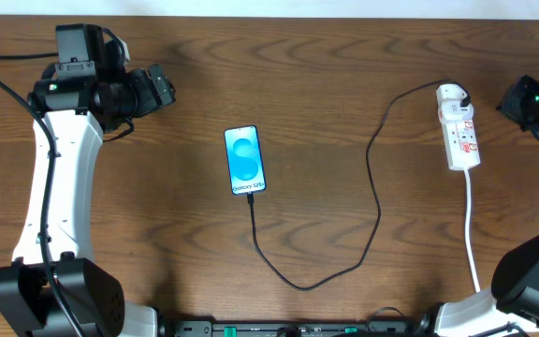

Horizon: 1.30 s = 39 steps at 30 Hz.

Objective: Plug charger to phone and switch on socket
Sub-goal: 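Move the right gripper to the power strip's orange switch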

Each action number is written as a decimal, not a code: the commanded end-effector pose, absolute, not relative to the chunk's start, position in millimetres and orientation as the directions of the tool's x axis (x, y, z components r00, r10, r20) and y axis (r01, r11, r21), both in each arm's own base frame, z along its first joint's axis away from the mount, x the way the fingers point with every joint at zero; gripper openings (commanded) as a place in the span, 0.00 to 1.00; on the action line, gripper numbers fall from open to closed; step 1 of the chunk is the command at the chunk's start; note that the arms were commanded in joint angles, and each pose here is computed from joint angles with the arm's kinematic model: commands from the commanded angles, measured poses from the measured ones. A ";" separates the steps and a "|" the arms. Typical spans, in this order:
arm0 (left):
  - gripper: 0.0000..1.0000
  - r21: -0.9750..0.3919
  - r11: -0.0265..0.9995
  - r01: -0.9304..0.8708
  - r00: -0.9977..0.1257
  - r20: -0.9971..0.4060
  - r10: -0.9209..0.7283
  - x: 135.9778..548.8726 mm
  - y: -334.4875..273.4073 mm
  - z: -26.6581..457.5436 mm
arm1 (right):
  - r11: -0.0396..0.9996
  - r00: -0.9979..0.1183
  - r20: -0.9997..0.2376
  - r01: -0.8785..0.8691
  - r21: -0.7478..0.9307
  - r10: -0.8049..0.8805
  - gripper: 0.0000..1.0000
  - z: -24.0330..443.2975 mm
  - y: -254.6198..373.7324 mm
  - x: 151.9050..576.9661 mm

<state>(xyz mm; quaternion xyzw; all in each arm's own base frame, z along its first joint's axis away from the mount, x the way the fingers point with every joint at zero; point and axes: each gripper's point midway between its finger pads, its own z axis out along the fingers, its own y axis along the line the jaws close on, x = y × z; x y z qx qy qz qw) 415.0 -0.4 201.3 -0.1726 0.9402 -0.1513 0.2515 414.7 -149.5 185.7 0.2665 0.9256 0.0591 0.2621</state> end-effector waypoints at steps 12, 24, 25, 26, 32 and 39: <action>0.98 -0.365 0.897 -0.248 -0.809 -0.431 -0.399 414.8 2.1 205.1 | 0.792 -0.715 -0.379 0.414 0.449 0.588 0.01 135.9 -170.7 438.0; 0.98 -0.365 0.898 -0.248 -0.809 -0.431 -0.399 414.8 2.1 205.1 | 0.763 -0.751 -0.270 0.443 0.470 0.602 0.01 67.8 -175.3 447.6; 0.98 -0.365 0.898 -0.248 -0.809 -0.431 -0.399 414.8 2.1 205.1 | 0.761 -0.754 -0.260 0.446 0.472 0.603 0.01 61.6 -175.1 448.0; 0.97 -0.365 0.898 -0.248 -0.809 -0.431 -0.399 414.8 2.1 205.1 | 0.758 -0.757 -0.249 0.449 0.473 0.604 0.01 55.0 -175.0 448.3; 0.98 -0.365 0.898 -0.248 -0.809 -0.431 -0.399 414.8 2.1 205.1 | 0.776 -0.777 -0.258 0.417 0.473 0.575 0.01 37.7 -175.1 453.4; 0.98 -0.365 0.898 -0.248 -0.809 -0.431 -0.399 414.8 2.1 205.1 | 0.812 -0.795 -0.305 0.360 0.459 0.525 0.01 35.3 -172.2 462.4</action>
